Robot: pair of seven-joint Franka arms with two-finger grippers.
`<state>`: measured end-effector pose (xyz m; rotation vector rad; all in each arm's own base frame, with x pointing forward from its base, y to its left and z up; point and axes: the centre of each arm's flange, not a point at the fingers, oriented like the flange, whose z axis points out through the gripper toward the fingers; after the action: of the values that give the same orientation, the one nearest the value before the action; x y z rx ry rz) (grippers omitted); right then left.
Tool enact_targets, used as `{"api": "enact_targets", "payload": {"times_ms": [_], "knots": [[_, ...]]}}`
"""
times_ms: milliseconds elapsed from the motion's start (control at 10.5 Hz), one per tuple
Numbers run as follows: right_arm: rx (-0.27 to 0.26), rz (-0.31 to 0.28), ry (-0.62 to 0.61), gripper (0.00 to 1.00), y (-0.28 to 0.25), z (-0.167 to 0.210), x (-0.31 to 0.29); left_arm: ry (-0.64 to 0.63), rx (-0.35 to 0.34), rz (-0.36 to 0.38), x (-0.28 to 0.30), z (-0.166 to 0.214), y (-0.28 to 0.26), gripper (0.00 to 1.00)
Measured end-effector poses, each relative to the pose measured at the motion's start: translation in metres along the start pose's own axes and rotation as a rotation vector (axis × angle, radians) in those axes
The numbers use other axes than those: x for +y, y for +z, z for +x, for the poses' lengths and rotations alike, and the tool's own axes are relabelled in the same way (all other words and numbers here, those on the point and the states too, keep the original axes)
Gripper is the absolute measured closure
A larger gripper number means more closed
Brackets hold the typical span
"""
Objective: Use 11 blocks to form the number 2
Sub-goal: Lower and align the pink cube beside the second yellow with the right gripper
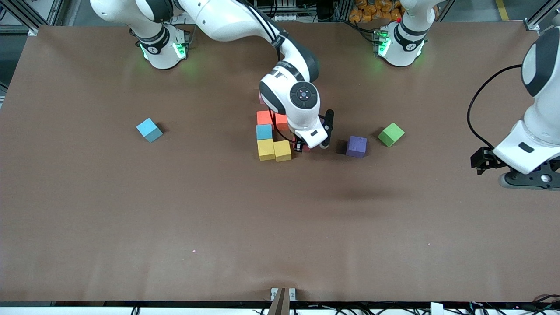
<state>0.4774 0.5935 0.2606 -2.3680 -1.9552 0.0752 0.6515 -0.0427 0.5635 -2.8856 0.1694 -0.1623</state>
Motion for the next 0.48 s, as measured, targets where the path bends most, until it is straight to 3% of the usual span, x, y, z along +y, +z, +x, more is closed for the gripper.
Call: {"api": "enact_targets", "payload": {"times_ms": [477], "knots": [[0.017, -0.031, 0.007, 0.44, 0.032, 0.002, 0.010, -0.184, -0.020, -0.019, -0.034, -0.004, 0.010, 0.00]]}}
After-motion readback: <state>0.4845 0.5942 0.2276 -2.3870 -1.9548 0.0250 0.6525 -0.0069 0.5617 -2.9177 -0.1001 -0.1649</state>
